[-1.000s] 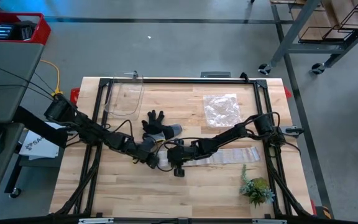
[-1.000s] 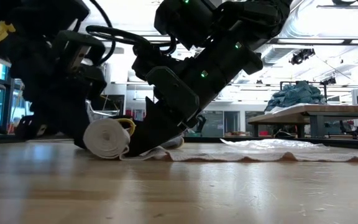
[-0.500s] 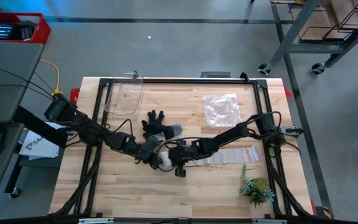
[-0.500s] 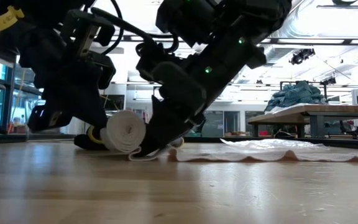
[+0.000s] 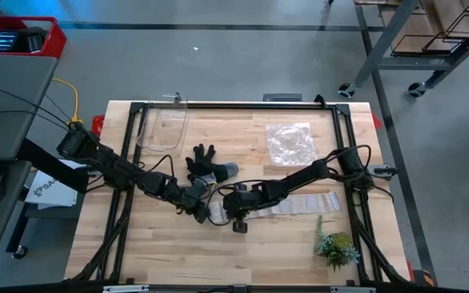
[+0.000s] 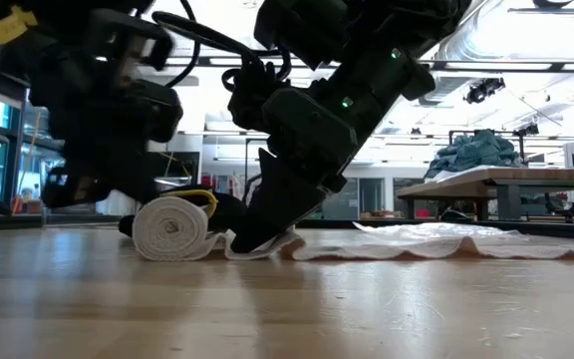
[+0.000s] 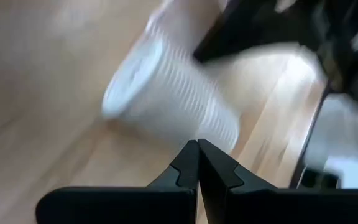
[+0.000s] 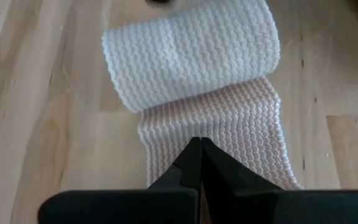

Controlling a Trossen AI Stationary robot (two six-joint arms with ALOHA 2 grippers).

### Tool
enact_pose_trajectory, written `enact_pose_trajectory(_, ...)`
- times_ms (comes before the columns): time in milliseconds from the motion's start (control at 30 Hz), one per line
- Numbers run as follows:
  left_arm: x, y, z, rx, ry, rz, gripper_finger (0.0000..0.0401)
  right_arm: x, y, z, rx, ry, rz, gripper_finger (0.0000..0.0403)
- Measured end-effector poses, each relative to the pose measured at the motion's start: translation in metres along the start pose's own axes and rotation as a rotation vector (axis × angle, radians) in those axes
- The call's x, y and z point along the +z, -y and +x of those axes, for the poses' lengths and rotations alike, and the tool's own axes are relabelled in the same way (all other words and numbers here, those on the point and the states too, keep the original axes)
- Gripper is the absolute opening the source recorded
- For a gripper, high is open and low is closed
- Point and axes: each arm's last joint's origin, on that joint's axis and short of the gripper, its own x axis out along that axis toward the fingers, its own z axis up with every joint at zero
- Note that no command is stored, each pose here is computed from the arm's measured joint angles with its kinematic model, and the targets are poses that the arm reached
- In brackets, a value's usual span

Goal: Roll bandage
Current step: Roll the white-brown bandage

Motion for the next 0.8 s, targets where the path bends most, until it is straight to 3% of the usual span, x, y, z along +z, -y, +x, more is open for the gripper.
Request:
enact_pose_trajectory(233, -0.021, -0.013, -0.01, 0.157, -0.049, -0.023, 0.0, 0.0, 0.001, 0.0, -0.003, -0.001, -0.019, 0.0)
enact_pose_trajectory(600, -0.011, -0.026, 0.033, 0.083, 0.05, -0.127, 0.0, 0.001, 0.002, 0.0, -0.003, -0.001, -0.017, 0.0)
enact_pose_trajectory(800, -0.002, -0.027, 0.039, 0.092, 0.122, -0.173, 0.0, 0.001, 0.002, 0.0, -0.004, 0.0, -0.014, 0.0)
